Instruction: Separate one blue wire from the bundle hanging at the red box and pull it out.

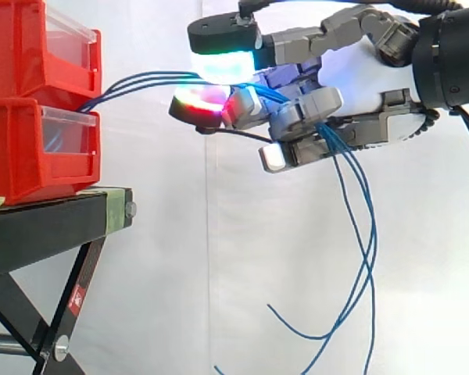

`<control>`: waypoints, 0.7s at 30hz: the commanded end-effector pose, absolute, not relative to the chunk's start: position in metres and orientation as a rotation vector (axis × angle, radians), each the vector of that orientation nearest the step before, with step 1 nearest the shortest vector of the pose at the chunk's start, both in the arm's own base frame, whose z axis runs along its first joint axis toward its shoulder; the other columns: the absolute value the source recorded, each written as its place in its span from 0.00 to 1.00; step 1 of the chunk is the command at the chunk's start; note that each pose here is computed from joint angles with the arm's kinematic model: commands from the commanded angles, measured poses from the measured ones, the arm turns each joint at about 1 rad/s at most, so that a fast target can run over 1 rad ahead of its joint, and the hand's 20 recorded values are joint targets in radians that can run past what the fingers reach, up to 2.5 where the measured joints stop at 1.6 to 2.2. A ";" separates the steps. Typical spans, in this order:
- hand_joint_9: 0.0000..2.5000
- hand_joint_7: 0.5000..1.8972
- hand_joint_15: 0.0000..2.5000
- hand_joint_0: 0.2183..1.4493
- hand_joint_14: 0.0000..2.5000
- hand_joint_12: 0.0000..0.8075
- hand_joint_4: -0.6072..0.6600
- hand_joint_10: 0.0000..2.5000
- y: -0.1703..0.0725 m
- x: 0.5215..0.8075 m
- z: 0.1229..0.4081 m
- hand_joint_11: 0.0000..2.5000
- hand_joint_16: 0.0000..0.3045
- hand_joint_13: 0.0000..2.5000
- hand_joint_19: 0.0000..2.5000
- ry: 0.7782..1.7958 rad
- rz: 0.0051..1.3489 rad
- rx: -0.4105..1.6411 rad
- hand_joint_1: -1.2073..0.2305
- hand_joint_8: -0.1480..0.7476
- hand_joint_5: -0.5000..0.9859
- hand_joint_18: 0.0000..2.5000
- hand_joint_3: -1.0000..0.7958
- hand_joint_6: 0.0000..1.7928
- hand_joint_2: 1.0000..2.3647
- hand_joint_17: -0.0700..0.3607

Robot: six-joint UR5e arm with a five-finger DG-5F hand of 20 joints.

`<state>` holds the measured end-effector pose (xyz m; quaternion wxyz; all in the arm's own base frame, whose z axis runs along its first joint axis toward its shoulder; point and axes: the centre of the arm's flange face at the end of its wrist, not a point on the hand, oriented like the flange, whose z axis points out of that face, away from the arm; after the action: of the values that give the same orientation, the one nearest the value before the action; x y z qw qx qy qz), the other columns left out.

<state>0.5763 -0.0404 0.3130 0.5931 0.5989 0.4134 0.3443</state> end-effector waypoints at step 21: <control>0.31 0.42 0.46 0.34 0.79 0.45 0.65 0.15 -0.039 0.576 0.313 0.72 0.15 0.36 0.50 0.974 0.789 1.383 0.39 0.53 0.20 0.32 0.44 0.44 0.02 0.40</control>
<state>0.5761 -0.0392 0.3128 0.5954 0.5952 0.4199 0.3390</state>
